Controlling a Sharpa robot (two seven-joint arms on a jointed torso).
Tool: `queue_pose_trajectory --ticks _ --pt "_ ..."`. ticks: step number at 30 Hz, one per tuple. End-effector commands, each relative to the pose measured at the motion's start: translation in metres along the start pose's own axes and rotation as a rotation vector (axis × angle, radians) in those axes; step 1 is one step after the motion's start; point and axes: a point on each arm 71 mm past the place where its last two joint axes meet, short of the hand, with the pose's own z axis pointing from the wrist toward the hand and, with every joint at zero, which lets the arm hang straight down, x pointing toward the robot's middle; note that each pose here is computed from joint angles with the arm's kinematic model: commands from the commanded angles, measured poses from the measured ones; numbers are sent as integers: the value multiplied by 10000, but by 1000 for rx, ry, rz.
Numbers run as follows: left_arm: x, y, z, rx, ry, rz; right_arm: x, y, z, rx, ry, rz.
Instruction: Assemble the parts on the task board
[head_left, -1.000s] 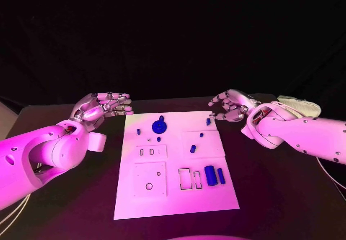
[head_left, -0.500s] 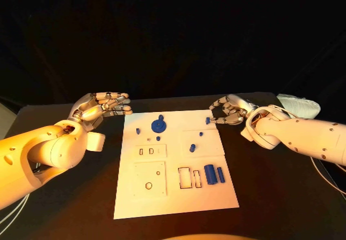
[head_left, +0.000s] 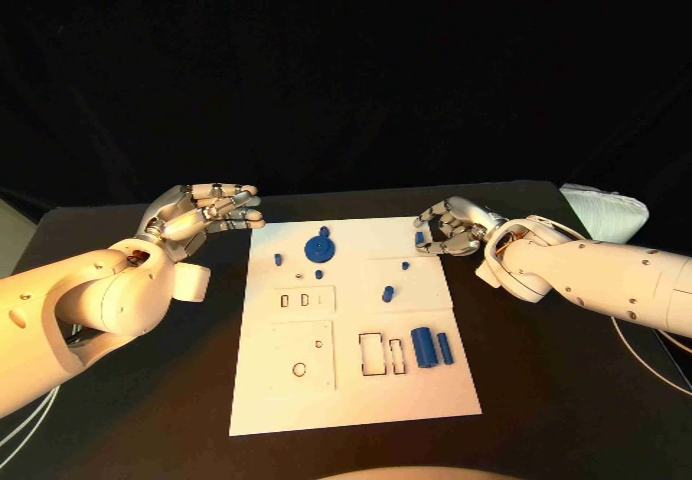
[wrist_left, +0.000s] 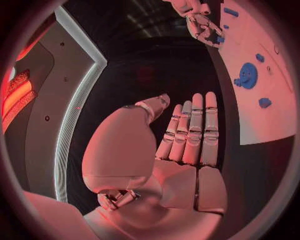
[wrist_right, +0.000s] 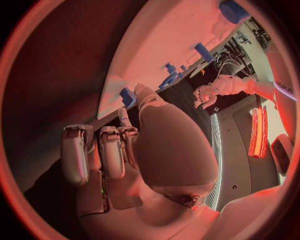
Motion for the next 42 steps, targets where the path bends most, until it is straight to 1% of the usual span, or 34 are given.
queue_pose_trajectory --ticks 1,12,20,29,36,42 --pt "21 -13 0 13 20 -6 38 -1 -1 -1 29 6" --pt "14 -13 -2 11 17 -3 50 -20 -2 10 23 4" --pt "9 -10 -2 8 16 -2 60 -8 6 5 26 12" --pt "3 -9 -5 5 14 -1 63 4 14 13 11 31" --pt "-5 -8 -8 4 13 0 43 -4 10 35 -23 42" --pt "-14 -7 -9 2 11 1 35 58 -17 41 -66 52"
